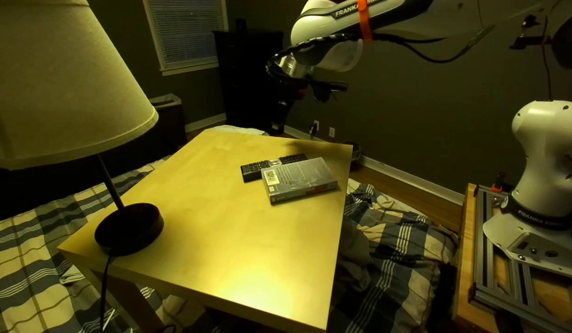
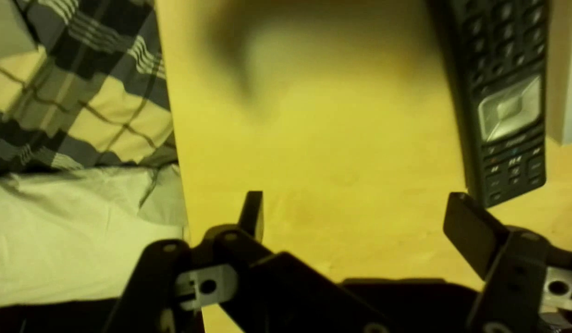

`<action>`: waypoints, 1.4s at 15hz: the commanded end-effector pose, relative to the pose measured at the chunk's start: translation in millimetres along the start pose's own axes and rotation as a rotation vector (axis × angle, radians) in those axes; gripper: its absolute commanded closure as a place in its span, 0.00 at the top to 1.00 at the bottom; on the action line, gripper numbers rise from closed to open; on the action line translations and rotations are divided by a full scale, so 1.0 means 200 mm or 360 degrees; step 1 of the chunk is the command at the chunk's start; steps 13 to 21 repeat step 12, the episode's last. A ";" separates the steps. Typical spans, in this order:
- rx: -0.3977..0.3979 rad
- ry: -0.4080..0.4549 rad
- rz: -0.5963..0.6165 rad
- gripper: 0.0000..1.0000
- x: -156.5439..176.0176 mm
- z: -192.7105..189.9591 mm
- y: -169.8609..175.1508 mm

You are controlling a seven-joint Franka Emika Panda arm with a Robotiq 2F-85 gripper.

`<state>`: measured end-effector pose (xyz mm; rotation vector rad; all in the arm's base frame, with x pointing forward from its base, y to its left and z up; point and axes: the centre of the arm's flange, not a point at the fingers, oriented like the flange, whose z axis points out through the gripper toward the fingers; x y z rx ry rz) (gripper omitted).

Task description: Move the lamp to the left.

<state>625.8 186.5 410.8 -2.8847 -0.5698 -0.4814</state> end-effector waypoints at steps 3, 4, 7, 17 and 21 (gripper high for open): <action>0.0172 -0.0306 0.0296 1.00 -0.51 -0.17 -0.08; 0.0055 -0.0238 0.0183 1.00 -0.31 -0.02 -0.02; 0.0041 -0.0217 0.0154 1.00 -0.30 -0.04 -0.06; 0.0058 -0.0201 0.0151 1.00 -0.28 -0.06 -0.04; 0.0058 -0.0201 0.0151 1.00 -0.28 -0.06 -0.04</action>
